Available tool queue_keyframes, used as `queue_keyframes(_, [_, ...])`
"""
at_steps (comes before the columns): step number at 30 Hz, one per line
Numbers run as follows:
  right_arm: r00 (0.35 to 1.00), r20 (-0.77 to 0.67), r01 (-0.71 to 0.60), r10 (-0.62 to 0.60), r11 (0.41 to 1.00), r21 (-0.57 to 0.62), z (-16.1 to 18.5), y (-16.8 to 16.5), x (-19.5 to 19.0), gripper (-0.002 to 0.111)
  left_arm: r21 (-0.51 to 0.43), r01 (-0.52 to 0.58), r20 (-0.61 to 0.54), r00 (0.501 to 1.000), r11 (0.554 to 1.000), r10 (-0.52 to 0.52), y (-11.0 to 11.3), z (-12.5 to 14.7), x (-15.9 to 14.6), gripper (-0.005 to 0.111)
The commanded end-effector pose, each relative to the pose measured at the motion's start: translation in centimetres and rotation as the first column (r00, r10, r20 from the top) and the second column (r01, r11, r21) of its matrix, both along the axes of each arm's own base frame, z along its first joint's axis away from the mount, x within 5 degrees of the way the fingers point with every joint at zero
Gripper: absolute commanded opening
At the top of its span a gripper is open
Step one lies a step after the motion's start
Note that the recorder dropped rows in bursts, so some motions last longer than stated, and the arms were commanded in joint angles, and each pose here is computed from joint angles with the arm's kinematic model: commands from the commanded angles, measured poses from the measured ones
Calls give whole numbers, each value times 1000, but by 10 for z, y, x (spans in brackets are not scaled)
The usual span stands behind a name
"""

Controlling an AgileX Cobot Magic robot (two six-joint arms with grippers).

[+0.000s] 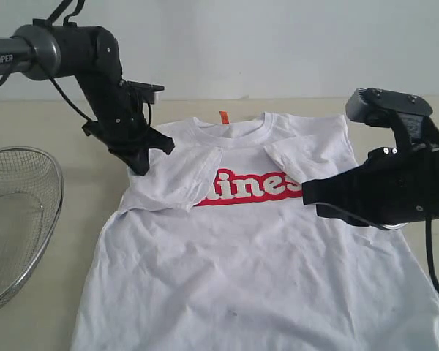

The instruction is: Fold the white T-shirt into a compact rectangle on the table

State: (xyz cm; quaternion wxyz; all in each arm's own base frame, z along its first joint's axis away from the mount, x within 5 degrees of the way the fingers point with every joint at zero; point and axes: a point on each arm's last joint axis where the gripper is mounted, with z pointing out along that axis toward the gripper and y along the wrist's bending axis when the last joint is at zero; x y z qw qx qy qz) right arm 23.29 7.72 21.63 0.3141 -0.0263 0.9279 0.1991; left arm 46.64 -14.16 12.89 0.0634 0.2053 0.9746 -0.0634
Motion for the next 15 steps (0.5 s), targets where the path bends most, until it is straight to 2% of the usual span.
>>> queue_keyframes(1, [1000, 18, -7, 7, 1000, -9, 2, 0, 0, 0, 22, 19, -2, 1000, 1000, -19, 0, -8, 2, 5])
queue_keyframes(7, [1000, 18, -7, 7, 1000, -9, 2, 0, 0, 0, 88, 27, 26, 999, 996, -29, 8, -6, 5, 5])
queue_keyframes(15, [1000, 17, -9, 9, 1000, -9, 2, 0, -1, 0, 97, 0, 45, 999, 995, -4, 22, -6, 11, 5])
